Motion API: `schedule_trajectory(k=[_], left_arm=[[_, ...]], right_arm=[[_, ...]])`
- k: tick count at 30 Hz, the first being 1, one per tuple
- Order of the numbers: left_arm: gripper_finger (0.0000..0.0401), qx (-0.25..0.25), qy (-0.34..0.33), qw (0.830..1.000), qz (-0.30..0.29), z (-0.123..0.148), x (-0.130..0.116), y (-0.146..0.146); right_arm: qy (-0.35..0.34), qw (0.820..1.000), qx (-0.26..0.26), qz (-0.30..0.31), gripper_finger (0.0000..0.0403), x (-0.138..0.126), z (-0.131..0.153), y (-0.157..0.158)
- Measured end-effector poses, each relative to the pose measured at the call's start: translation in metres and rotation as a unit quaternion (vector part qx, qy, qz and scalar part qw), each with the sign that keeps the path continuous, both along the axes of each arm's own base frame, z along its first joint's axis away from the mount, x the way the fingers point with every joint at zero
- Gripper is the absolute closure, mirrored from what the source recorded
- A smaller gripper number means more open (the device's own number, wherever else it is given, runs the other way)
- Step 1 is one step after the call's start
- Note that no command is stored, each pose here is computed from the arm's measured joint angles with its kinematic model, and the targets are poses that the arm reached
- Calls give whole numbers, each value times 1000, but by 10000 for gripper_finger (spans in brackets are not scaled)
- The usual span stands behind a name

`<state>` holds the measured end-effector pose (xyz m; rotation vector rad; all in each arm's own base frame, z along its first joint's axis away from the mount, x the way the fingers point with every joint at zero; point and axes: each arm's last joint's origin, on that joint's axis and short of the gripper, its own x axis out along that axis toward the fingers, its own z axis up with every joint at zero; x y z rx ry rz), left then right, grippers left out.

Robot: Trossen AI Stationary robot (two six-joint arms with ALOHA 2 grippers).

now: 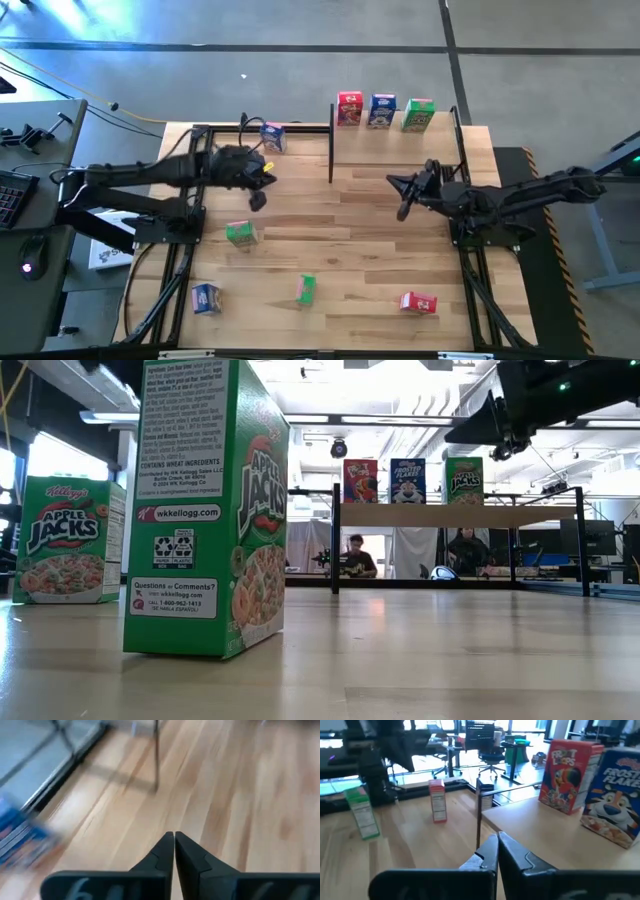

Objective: Stack cereal on shelf
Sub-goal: Move the cereal box to the center of the table

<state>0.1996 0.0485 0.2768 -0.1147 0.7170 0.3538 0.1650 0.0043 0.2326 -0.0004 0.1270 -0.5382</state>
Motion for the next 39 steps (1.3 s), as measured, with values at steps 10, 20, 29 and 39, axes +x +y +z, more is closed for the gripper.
schedule_trajectory(k=[10, 20, 29, 39], left_arm=[[291, -18, 266, 962, -67, 30, 10, 11], [181, 10, 376, 920, -106, 13, 30, 39], [151, 2, 371, 923, -105, 7, 21, 80], [153, -30, 349, 927, -130, 2, 15, 99]], right_arm=[[-6, 1000, -17, 15, 403, 0, 3, 5], [6, 1000, -19, 15, 403, 0, 1, 5], [12, 1000, -20, 16, 403, 0, 0, 5], [13, 1000, -19, 21, 403, 0, 0, 6]])
